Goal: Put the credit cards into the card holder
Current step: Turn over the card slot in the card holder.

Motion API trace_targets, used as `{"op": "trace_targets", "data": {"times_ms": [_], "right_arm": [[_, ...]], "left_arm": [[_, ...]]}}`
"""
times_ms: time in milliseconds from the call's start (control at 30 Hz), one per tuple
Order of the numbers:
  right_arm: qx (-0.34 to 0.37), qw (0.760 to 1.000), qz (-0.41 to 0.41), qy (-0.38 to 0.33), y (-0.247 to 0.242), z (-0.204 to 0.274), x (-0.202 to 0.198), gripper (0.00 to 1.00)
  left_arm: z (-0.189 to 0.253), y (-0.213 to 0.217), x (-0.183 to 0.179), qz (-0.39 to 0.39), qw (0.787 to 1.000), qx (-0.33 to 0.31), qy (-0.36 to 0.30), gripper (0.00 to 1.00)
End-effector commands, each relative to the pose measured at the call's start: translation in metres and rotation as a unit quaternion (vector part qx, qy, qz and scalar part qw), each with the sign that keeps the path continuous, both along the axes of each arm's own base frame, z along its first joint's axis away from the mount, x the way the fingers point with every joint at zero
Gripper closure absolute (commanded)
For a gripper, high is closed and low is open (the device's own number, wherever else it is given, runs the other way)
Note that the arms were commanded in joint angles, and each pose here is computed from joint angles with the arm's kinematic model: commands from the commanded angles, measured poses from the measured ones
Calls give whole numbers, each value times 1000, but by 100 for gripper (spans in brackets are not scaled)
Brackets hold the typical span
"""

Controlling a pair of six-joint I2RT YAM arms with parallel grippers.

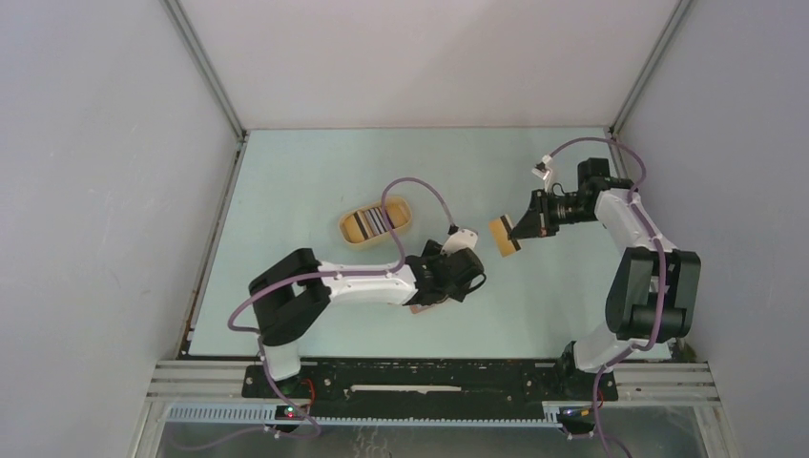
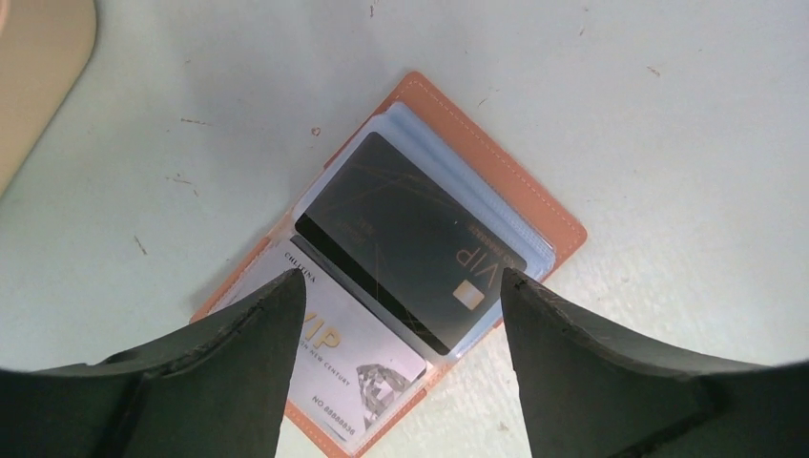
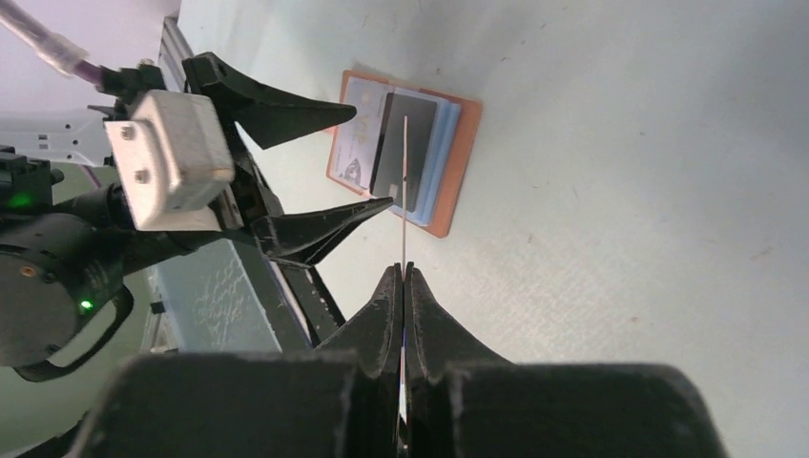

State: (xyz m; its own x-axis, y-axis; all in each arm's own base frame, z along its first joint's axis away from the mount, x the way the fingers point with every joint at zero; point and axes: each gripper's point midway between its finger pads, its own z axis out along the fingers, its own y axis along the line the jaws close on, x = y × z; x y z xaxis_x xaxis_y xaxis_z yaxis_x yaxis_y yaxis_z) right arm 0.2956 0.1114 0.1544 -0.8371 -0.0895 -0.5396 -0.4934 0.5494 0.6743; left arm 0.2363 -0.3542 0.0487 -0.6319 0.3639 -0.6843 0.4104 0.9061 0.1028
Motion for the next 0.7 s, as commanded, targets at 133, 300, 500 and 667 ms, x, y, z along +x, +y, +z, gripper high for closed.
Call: {"op": "trace_targets", "data": {"times_ms": [133, 300, 500, 667], "right_arm": [[31, 996, 66, 47, 35, -20, -6, 100], [-2, 993, 107, 57, 55, -39, -15, 100], [-21, 989, 124, 84, 63, -58, -19, 100], [-34, 986, 128, 103, 65, -70, -20, 100]], "left_arm": [[40, 0, -6, 18, 988, -154, -22, 34], [28, 16, -1, 35, 977, -211, -4, 60], [16, 16, 8, 38, 973, -228, 11, 78], [10, 19, 10, 52, 974, -222, 10, 84]]}}
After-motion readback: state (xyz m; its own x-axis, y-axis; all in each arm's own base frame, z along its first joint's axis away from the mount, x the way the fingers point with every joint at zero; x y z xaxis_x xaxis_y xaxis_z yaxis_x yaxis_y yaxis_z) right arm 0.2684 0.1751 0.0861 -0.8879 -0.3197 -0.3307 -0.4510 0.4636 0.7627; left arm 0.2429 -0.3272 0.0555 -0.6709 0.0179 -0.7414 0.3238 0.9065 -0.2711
